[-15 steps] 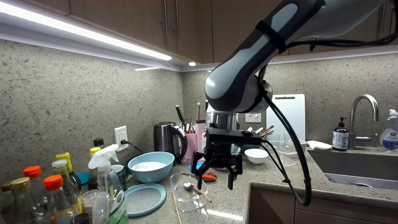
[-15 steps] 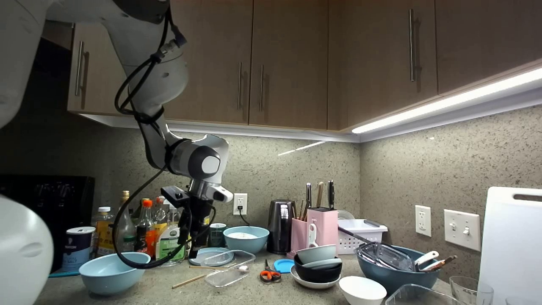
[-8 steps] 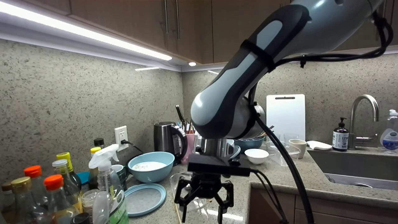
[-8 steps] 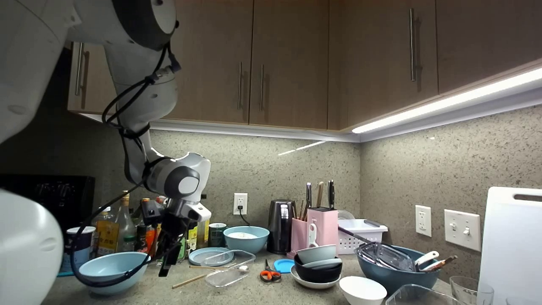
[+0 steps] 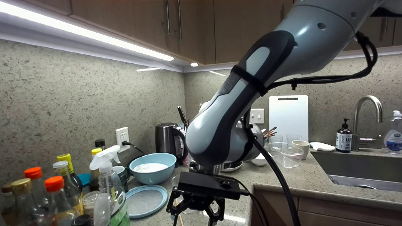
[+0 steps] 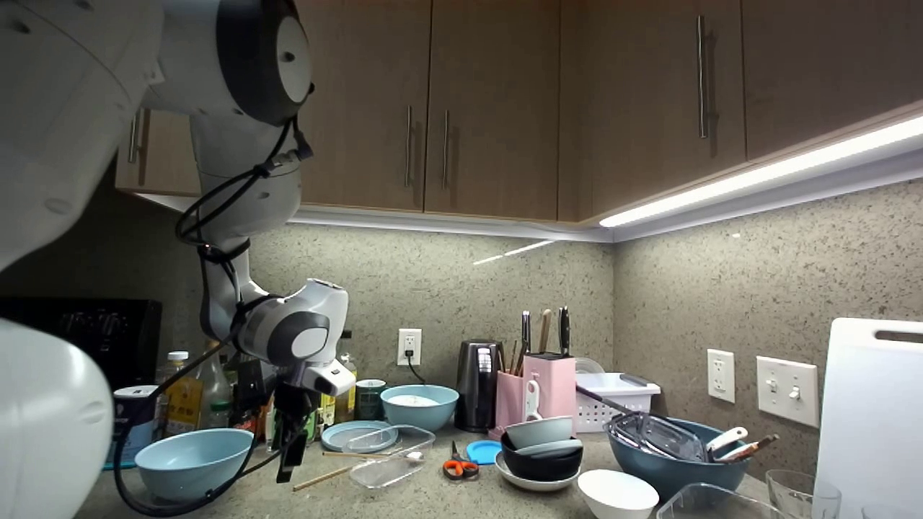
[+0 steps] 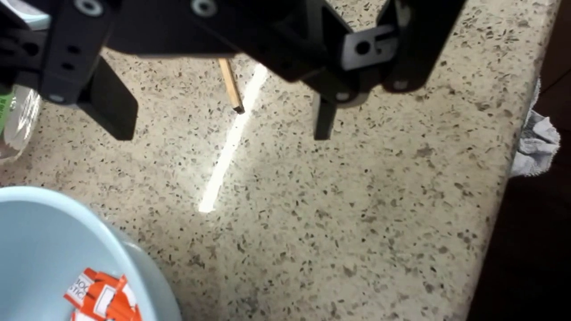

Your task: Put the chopstick in the transparent bowl

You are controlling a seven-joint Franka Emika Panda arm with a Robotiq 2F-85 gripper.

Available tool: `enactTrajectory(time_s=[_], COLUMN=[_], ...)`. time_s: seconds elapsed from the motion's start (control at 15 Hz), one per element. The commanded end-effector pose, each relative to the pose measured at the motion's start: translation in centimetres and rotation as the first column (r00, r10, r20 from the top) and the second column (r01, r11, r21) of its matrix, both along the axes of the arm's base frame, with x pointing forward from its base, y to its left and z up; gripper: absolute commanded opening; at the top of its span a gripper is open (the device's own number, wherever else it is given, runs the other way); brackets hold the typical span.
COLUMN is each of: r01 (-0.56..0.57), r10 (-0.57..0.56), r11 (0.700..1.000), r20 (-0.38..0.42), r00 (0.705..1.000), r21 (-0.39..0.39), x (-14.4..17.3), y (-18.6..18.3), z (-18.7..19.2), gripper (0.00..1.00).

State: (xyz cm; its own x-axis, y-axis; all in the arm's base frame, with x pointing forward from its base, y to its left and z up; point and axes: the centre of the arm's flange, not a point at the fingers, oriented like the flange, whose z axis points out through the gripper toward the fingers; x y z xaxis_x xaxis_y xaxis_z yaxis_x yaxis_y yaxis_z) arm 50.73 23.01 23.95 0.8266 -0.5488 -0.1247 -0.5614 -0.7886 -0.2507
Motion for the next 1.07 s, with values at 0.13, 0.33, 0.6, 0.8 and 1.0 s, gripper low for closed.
enactTrajectory(time_s=[0.13,0.33,0.6,0.8,1.0], r01=[-0.004,-0.086,-0.188,-0.16,-0.057], r10=[0.004,0.081,0.164,0.139,0.057], r11=[1.0,0.995,0.975,0.982,0.998], r20=[-0.007,-0.101,-0.193,-0.18,-0.167], r00=[1.0,0.992,0.968,0.974,0.984], r21=[-0.002,-0.046,-0.116,-0.104,0.006], x=[0.4,2.2,4.3,3.8,2.7], y=[0.0,-0.5,-0.8,-1.2,0.8], z=[0.0,-0.5,-0.7,-0.5,-0.8], gripper=[1.0,1.0,1.0,1.0,1.0])
